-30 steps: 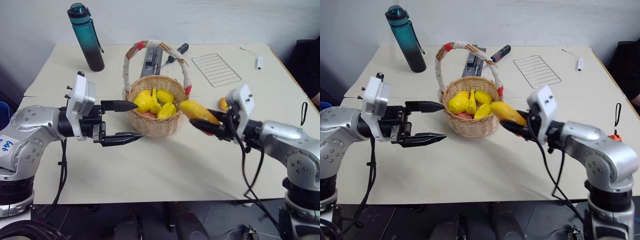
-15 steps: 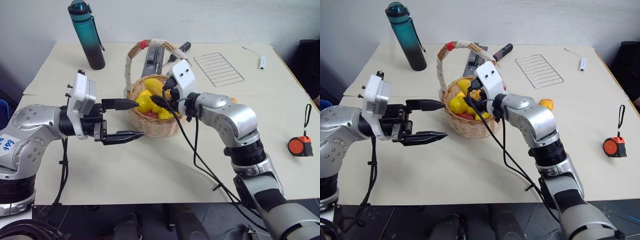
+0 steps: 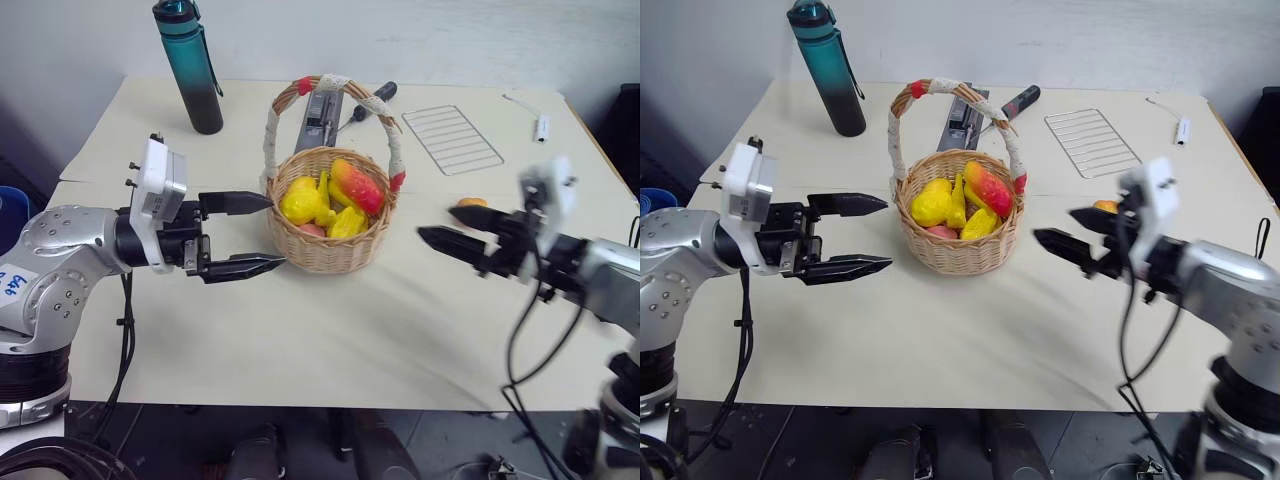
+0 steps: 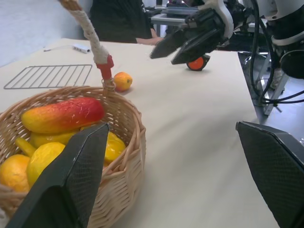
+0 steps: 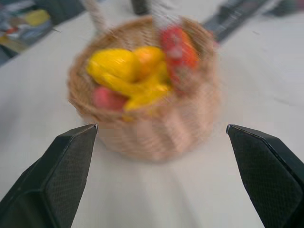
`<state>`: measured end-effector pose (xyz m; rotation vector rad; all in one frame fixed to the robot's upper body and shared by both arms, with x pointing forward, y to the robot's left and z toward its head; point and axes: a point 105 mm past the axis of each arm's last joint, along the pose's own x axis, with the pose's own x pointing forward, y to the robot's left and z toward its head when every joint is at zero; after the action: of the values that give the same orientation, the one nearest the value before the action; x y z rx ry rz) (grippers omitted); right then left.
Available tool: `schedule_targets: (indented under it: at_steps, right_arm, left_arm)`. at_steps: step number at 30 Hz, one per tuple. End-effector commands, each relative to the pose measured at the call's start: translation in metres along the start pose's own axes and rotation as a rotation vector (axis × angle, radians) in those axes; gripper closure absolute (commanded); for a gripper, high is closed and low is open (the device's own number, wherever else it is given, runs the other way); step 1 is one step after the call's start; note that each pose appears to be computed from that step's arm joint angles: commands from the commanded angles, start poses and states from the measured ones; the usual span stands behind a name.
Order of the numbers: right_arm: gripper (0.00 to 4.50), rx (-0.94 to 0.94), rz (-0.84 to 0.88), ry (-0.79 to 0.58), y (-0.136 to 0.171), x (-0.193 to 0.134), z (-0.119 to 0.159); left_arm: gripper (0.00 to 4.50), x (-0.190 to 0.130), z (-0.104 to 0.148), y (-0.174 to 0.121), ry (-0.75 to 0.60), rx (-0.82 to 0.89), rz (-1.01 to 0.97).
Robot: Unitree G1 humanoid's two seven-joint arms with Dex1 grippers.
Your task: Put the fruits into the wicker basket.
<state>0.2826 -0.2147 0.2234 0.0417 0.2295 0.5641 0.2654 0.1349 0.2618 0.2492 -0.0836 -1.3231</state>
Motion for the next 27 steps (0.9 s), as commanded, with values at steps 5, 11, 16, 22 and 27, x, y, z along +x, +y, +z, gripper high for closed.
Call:
schedule_targets:
  at_steps: [5,11,16,22,27]
  right_arm:
    - [0.01,-0.081,-0.314,-0.096,-0.066,0.022,0.006]
    - [0.01,-0.044,-0.387,-0.131,-0.086,0.088,-0.001]
    - [0.01,-0.030,-0.447,-0.120,-0.100,0.136,-0.003]
    - [0.01,-0.054,-0.481,-0.100,-0.105,0.159,-0.004]
    - [0.40,-0.104,-0.492,-0.079,-0.107,0.165,-0.011]
  left_arm:
    - [0.00,0.014,0.014,-0.007,-0.042,0.056,-0.054]
    - [0.00,0.022,0.018,-0.011,-0.051,0.067,-0.072]
    - [0.00,0.024,0.022,-0.013,-0.057,0.081,-0.057]
    - [0.00,0.021,0.023,-0.015,-0.051,0.080,-0.037]
    - [0.00,0.020,0.022,-0.014,-0.047,0.079,-0.022]
